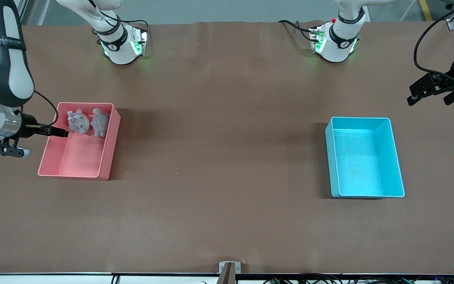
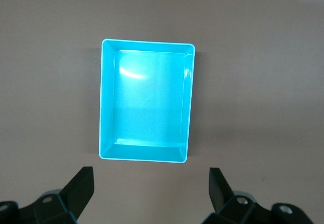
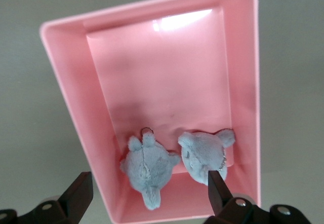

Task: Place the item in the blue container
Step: 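Reach the right gripper down into the pink box toward the plush toys, then grasp the grey rabbit plush with the right gripper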

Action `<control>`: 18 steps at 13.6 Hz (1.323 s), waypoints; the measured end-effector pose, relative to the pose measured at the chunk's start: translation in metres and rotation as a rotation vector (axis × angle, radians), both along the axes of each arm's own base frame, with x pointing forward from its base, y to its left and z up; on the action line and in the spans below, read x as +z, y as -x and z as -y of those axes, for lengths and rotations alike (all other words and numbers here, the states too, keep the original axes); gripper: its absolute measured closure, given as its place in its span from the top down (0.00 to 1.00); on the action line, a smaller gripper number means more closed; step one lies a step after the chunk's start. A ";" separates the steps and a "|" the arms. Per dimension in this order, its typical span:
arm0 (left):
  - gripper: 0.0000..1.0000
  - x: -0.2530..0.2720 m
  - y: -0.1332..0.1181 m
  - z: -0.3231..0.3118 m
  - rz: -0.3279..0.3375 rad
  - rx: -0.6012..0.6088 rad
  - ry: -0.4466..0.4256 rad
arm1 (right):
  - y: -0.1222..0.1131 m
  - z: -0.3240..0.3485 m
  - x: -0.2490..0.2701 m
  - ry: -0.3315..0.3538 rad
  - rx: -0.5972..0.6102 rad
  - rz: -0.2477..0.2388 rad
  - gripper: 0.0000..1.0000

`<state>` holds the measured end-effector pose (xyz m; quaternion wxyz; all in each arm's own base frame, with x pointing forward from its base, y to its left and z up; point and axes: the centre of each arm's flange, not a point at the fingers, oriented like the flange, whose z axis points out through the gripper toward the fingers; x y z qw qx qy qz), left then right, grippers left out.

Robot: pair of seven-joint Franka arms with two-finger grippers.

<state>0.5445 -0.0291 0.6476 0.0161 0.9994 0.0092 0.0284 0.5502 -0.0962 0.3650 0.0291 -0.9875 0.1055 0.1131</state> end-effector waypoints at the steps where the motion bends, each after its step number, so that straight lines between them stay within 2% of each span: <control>1: 1.00 0.000 0.000 0.000 0.000 0.000 0.000 | 0.006 -0.001 -0.014 0.002 -0.005 0.001 1.00; 6: 1.00 0.000 0.000 0.000 0.000 0.000 0.000 | 0.040 -0.007 -0.080 0.013 -0.022 0.035 1.00; 9: 1.00 0.000 0.000 0.000 0.000 0.000 0.000 | 0.059 -0.011 -0.102 -0.012 -0.051 0.008 1.00; 14: 1.00 0.000 0.000 0.000 0.000 0.000 0.000 | 0.074 -0.021 -0.117 -0.028 -0.050 -0.032 1.00; 18: 1.00 0.000 0.000 0.000 0.000 0.000 0.000 | 0.078 -0.032 -0.124 -0.023 -0.034 -0.023 1.00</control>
